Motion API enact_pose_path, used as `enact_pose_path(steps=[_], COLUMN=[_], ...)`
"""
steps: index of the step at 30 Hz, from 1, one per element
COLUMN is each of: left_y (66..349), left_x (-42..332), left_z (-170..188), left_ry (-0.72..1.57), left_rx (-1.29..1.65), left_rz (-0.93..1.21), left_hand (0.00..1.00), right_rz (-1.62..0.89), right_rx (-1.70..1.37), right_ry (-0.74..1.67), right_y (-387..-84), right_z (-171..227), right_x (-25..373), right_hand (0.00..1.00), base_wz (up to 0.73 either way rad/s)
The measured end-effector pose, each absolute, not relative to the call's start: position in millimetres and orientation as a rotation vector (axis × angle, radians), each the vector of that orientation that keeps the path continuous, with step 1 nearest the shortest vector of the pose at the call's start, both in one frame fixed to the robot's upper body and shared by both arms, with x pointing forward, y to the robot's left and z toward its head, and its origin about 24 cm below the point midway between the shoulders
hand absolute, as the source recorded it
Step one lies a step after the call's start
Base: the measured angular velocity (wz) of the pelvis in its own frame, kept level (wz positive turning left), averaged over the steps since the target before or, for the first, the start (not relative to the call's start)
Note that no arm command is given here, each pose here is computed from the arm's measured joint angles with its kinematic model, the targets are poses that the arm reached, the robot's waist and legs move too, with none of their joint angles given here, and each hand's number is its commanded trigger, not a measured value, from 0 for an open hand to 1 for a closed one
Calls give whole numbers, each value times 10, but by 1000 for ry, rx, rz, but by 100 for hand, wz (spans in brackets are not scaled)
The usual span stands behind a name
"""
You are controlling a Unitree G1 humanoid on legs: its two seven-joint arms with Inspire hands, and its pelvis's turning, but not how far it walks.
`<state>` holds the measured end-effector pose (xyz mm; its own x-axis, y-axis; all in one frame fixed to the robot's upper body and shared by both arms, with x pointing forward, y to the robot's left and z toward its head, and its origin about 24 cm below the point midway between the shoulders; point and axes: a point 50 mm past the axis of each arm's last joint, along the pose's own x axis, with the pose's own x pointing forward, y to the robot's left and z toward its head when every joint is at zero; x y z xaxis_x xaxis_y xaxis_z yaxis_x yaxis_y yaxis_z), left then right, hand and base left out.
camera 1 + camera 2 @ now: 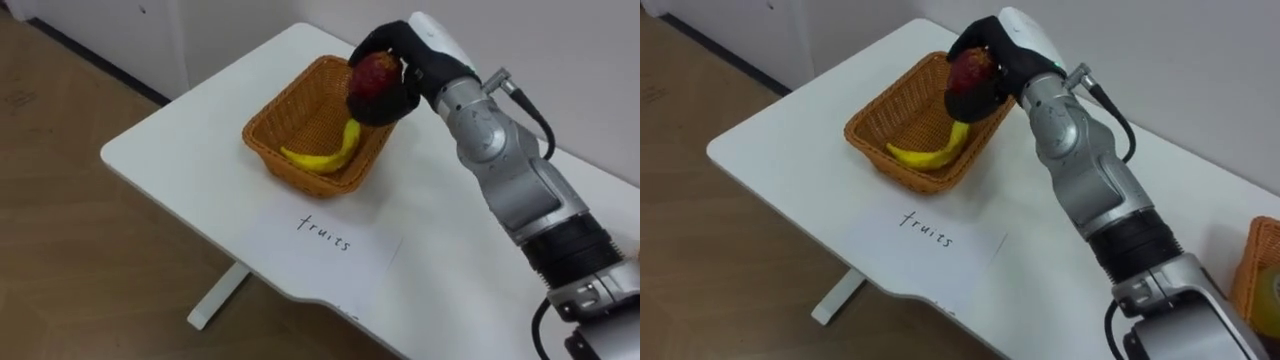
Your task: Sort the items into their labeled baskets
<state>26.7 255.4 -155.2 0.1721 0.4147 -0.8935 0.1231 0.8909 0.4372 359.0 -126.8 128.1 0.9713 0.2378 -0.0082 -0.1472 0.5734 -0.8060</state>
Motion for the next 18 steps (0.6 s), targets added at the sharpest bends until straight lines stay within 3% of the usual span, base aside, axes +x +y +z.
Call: enact_pose_path(steps=[18], left_y=[2537], left_x=[310], left_z=[-1550], left_ry=[1381], left_rx=[438], left_rz=[185], left_hand=[0], right_rz=[305], right_rx=[-947], right_ry=[-98], right_y=[-1105], right_z=[1205], right_x=[3554], right_hand=[100], base_wz=[-1])
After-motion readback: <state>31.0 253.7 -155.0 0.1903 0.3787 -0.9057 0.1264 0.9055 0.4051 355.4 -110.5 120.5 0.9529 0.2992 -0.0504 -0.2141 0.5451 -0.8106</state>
